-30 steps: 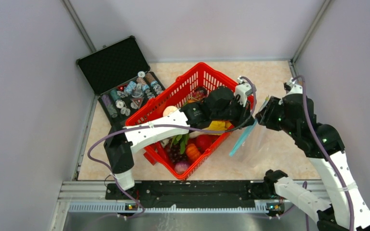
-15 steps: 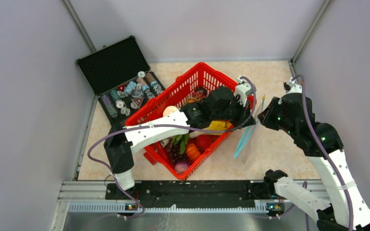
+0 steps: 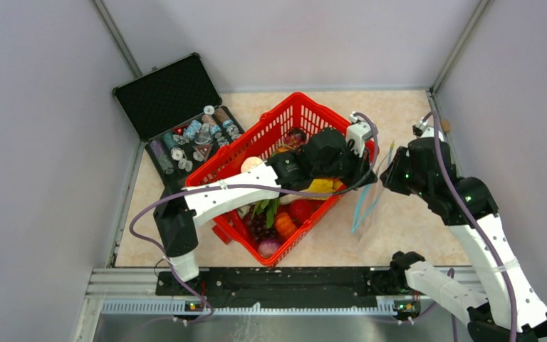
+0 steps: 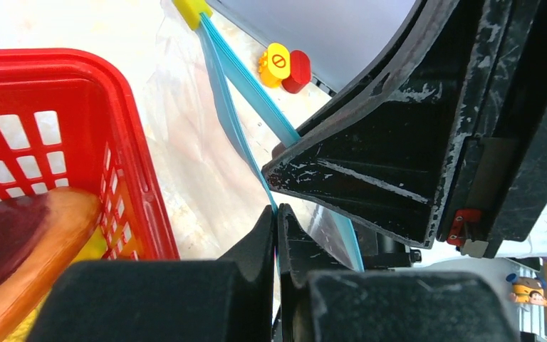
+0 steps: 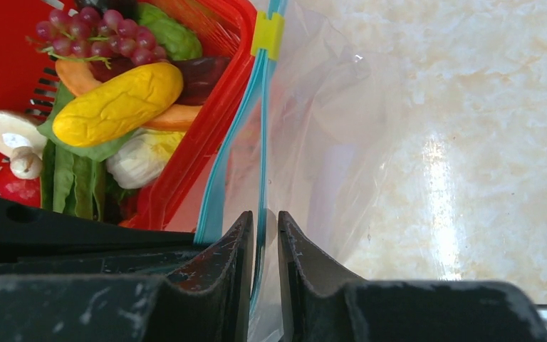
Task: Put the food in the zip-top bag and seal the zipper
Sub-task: Open the zipper of the food storage bag at the center of the board.
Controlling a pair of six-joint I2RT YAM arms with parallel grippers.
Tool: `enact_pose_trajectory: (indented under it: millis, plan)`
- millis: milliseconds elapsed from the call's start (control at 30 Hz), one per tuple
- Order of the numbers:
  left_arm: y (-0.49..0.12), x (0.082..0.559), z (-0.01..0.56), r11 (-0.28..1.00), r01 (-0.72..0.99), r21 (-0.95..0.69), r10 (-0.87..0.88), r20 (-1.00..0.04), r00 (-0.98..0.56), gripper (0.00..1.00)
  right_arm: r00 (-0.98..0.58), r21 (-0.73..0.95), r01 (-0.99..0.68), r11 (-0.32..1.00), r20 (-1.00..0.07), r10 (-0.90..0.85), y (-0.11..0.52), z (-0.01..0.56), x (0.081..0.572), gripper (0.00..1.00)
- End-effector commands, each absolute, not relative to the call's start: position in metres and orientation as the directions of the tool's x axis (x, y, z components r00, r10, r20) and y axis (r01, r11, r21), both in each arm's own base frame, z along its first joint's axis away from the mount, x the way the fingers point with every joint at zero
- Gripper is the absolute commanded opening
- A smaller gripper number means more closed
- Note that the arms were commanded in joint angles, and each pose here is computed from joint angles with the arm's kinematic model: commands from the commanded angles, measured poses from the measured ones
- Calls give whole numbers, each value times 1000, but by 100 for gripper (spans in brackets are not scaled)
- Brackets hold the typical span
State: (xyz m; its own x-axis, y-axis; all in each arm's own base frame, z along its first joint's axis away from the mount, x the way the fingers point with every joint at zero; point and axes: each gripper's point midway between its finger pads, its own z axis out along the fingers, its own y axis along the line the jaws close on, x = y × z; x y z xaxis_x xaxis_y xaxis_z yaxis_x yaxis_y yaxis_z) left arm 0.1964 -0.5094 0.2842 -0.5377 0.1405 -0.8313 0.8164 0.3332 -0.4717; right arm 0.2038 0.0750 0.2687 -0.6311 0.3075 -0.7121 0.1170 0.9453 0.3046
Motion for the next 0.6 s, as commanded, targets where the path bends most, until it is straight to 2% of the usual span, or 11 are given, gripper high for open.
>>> enact_pose_trajectory:
  millis: [0, 67, 167, 567]
  plan:
    - [-507, 208, 314, 356, 822, -445, 65, -866, -496, 0, -630, 274, 117, 955, -722, 285, 71, 271, 203, 18]
    - [-506, 209, 312, 370, 817, -442, 64, -865, -497, 0, -639, 271, 113, 956, -717, 279, 72, 270, 202, 15]
    - [-503, 213, 305, 399, 811, -428, 78, -865, -496, 0, -631, 252, 132, 959, -724, 277, 65, 271, 200, 0]
    - [-472, 248, 282, 599, 746, -291, 130, -884, -449, 0, -643, 41, 204, 978, -748, 166, 19, 295, 178, 0]
